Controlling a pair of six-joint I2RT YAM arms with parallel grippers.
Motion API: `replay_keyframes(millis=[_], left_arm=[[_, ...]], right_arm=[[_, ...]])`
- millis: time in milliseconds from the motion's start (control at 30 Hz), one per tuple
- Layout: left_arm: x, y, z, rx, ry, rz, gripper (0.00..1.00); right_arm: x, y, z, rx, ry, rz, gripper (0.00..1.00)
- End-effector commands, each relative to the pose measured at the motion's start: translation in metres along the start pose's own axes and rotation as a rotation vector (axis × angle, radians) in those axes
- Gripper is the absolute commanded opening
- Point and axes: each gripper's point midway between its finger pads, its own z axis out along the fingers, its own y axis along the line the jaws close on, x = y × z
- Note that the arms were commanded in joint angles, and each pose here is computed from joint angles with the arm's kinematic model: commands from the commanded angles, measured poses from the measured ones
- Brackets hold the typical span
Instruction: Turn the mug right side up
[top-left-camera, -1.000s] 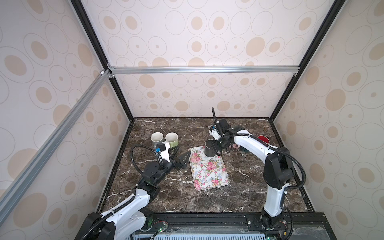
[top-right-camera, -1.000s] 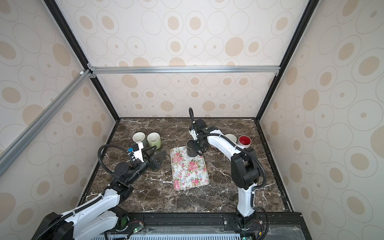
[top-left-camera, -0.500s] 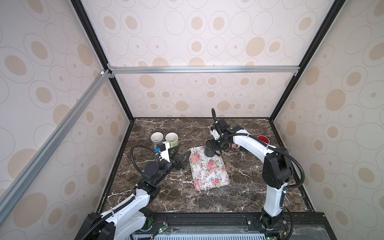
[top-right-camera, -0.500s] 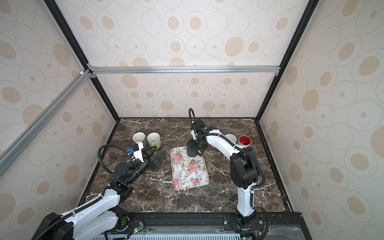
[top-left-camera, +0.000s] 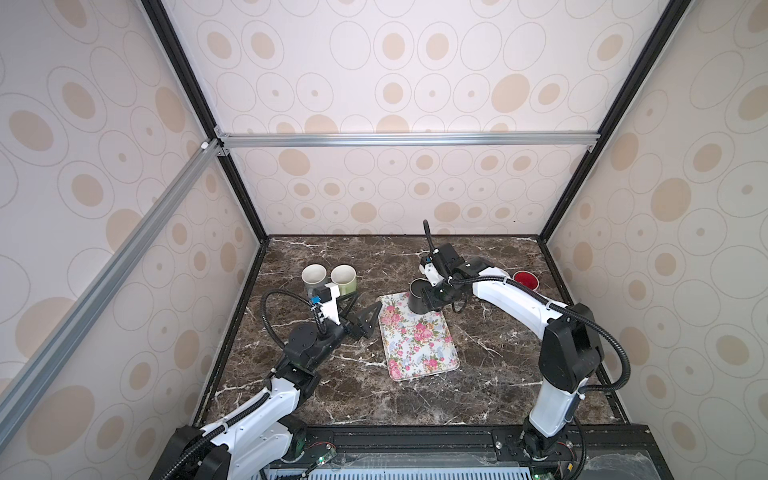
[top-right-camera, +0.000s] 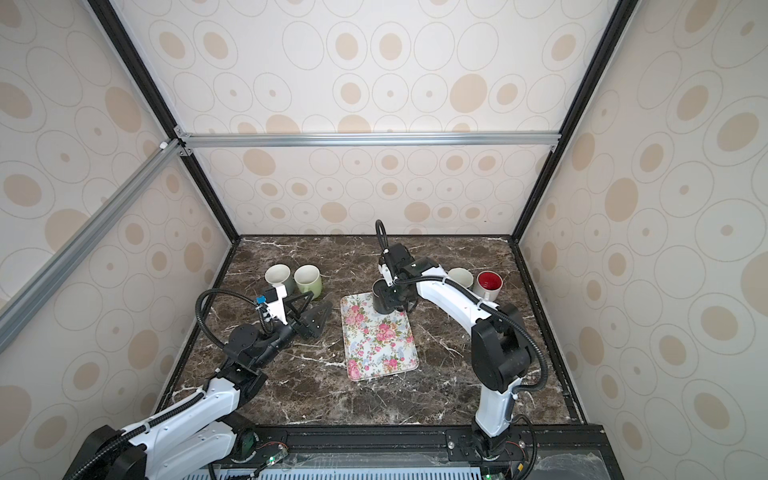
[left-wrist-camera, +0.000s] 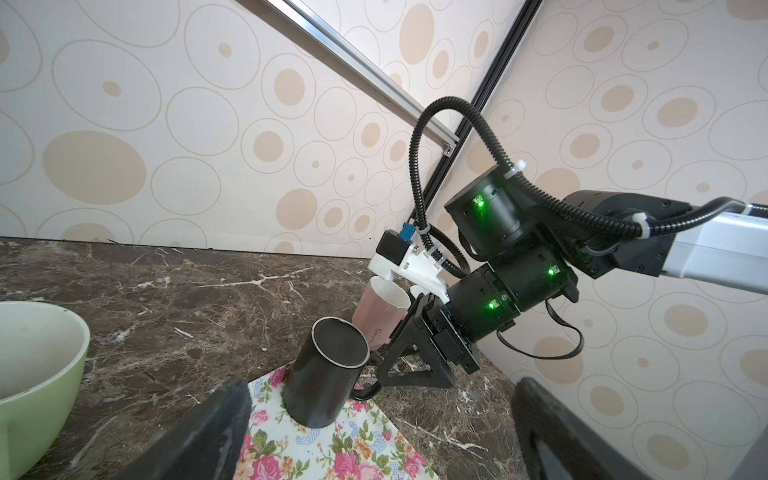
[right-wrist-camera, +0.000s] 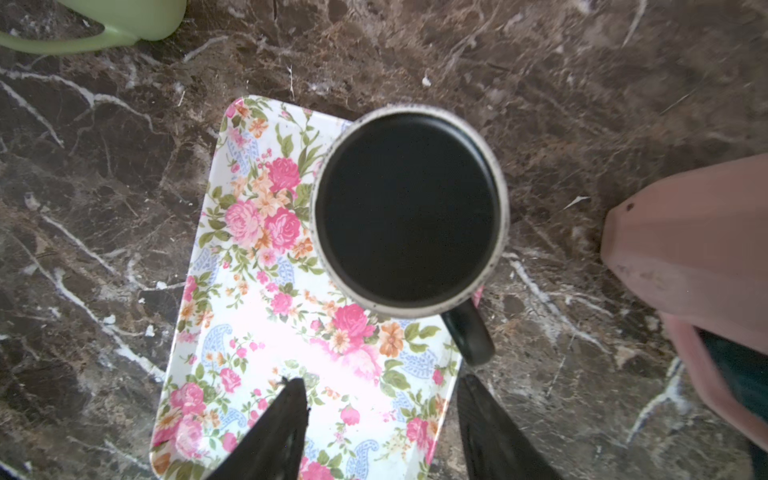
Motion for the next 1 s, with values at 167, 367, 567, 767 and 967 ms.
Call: replay_keyframes(millis=[167, 367, 567, 767, 967], left_arm=[[-0.007, -0.005, 0.001, 0.02, -0.02, 0.0, 0.99], [-0.008, -0.004, 0.0, 0.016, -0.02, 0.002, 0.98], [-0.007, -0.004, 0.0, 0.016, -0.017, 0.008, 0.98], [-0.005, -0.003, 0.002, 0.015, -0.01, 0.006, 0.98], [-0.002, -0.003, 0.004, 0.019, -0.002, -0.001, 0.98]], right_arm=[[0.004, -0.004, 0.024, 0.026, 0.001, -0.09, 0.6], [0.007, 0.003, 0.03, -0.02, -0.002, -0.135, 0.6], [0.017, -0.007, 0.04, 0.034, 0.027, -0.17, 0.59], [0.02, -0.017, 0.042, 0.097, 0.019, -0.243, 0.59], [0.024, -0.021, 0.05, 0.115, 0.05, -0.289, 0.57]])
